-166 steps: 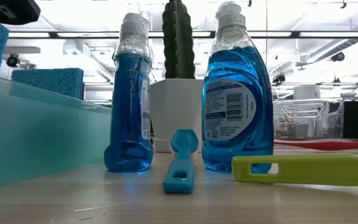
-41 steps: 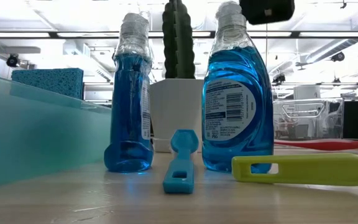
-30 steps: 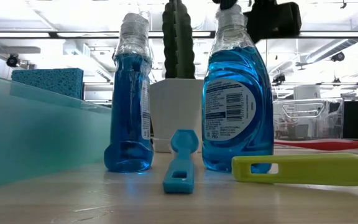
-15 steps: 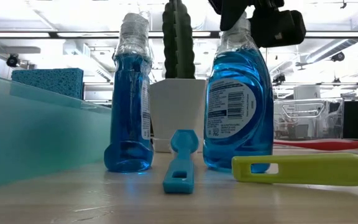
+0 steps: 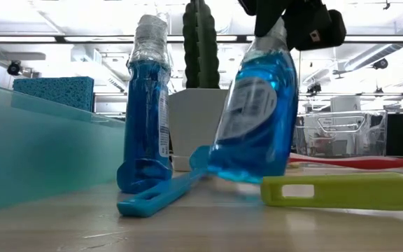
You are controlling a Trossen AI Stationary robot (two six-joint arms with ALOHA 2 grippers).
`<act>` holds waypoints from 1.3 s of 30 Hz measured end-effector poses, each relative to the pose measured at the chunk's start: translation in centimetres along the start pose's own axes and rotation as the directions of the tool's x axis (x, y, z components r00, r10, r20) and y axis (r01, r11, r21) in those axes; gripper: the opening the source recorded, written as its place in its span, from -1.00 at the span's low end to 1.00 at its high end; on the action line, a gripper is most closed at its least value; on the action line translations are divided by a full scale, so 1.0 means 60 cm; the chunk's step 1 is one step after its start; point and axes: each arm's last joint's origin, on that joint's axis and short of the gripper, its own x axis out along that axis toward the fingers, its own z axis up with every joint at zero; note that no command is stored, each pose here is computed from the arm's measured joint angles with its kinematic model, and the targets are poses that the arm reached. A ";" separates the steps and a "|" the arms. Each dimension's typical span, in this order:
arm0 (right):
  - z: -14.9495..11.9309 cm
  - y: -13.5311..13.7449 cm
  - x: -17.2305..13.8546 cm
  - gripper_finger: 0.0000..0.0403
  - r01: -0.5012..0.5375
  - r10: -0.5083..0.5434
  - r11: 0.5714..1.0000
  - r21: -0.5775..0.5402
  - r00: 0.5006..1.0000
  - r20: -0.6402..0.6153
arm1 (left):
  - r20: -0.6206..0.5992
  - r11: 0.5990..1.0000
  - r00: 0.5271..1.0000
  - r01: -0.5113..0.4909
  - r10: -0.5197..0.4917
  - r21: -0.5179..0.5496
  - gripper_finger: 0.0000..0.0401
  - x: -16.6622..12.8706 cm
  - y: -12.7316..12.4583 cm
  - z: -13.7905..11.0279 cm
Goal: Pick & Place Kitchen Sink Supplies
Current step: Put the blue dishwashing liquid bottle into the right transparent bin
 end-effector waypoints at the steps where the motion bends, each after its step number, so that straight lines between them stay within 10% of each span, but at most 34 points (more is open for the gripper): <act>1: 0.002 -0.001 -0.008 -0.31 0.008 -0.008 1.000 0.005 1.000 -0.003 | 0.000 1.000 1.000 0.000 0.000 0.000 -0.23 0.000 0.000 0.000; 25: 0.099 -0.072 -0.263 -0.31 0.298 -0.304 0.952 0.069 0.948 0.096 | 0.006 1.000 1.000 -0.001 0.001 -0.002 -0.23 0.000 0.000 0.001; 39: 0.162 -0.189 -0.405 -0.30 0.208 -0.329 0.916 0.344 0.879 0.346 | 0.008 0.999 1.000 0.003 -0.002 -0.035 -0.23 0.000 0.000 0.001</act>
